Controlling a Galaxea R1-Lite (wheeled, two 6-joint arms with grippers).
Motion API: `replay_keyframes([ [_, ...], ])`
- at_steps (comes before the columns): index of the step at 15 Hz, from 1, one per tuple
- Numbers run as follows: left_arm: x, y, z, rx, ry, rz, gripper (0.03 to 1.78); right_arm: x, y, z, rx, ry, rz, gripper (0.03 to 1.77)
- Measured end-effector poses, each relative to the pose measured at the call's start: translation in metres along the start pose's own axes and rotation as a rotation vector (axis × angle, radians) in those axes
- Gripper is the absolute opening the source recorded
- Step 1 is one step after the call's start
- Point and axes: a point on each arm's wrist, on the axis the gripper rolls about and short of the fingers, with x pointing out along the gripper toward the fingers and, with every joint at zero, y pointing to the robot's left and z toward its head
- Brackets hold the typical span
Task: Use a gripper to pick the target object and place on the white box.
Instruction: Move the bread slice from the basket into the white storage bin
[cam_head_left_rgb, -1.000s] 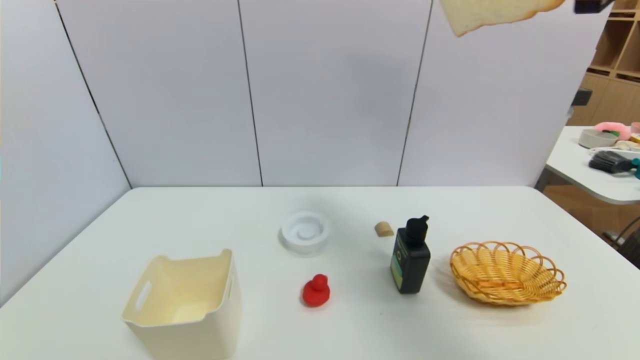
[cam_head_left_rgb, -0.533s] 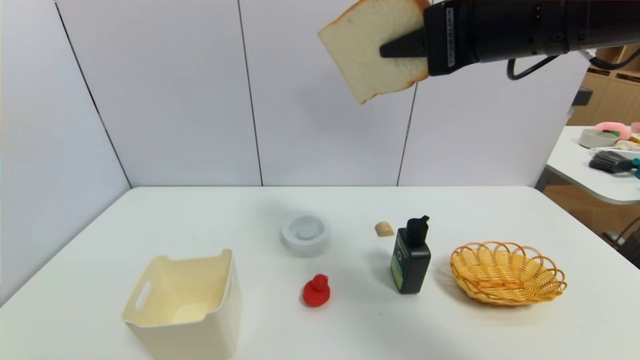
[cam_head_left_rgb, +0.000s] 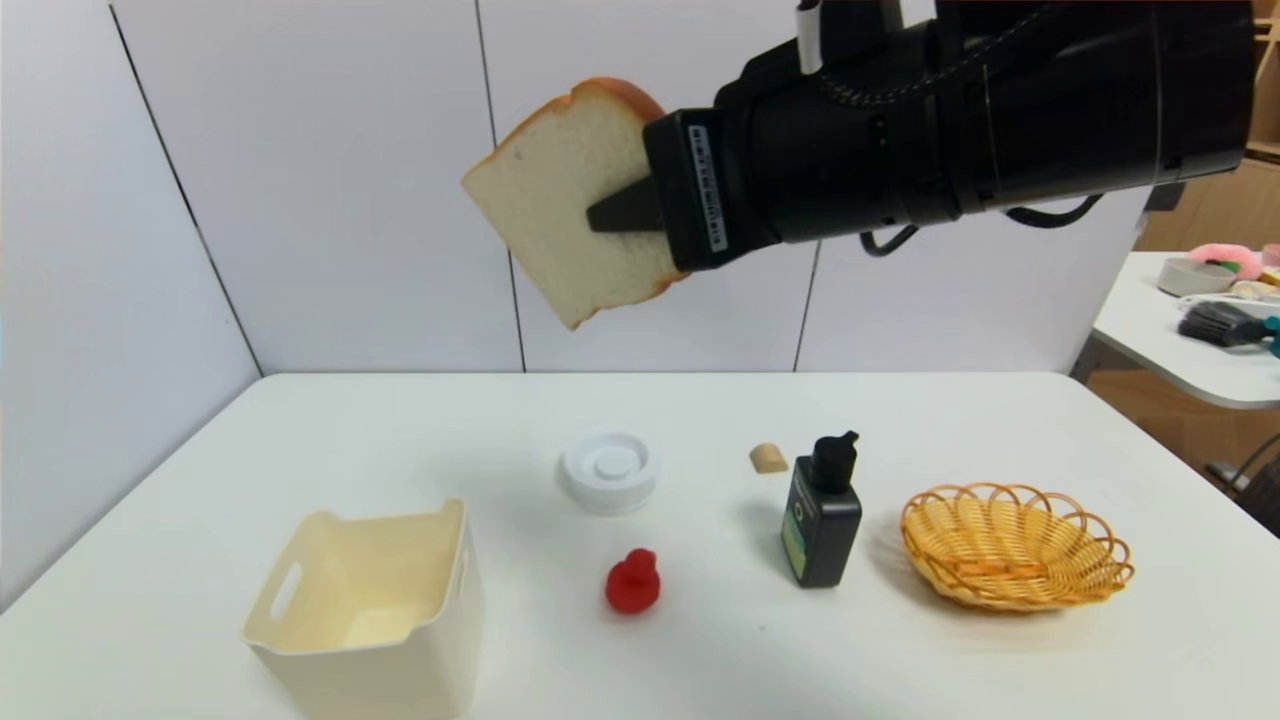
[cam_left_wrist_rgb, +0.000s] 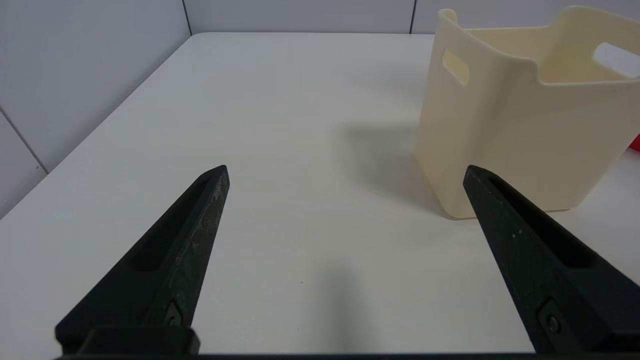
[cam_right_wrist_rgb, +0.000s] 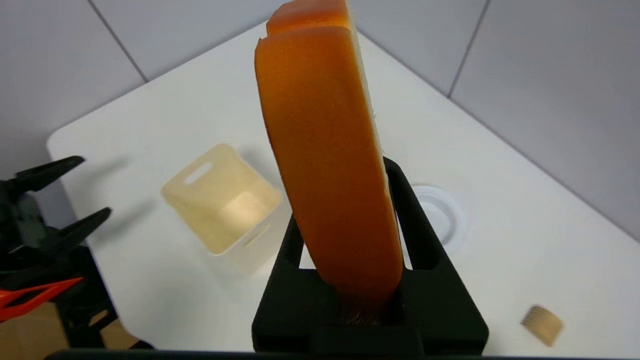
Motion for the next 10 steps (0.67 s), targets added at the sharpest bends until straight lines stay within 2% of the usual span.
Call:
replay_keyframes([
  [3,0.000,0.000,0.000,0.000,0.000,0.000,1.69,0.007,0.020,-0.004,0.041,0.021,0.144,0.28],
  [7,0.000,0.000,0.000,0.000,0.000,0.000,1.69,0.021,0.032,-0.008,0.121,0.043,0.244,0.28],
  [10,0.000,0.000,0.000,0.000,0.000,0.000,1.69,0.036,0.032,-0.015,0.147,0.081,0.260,0.28],
])
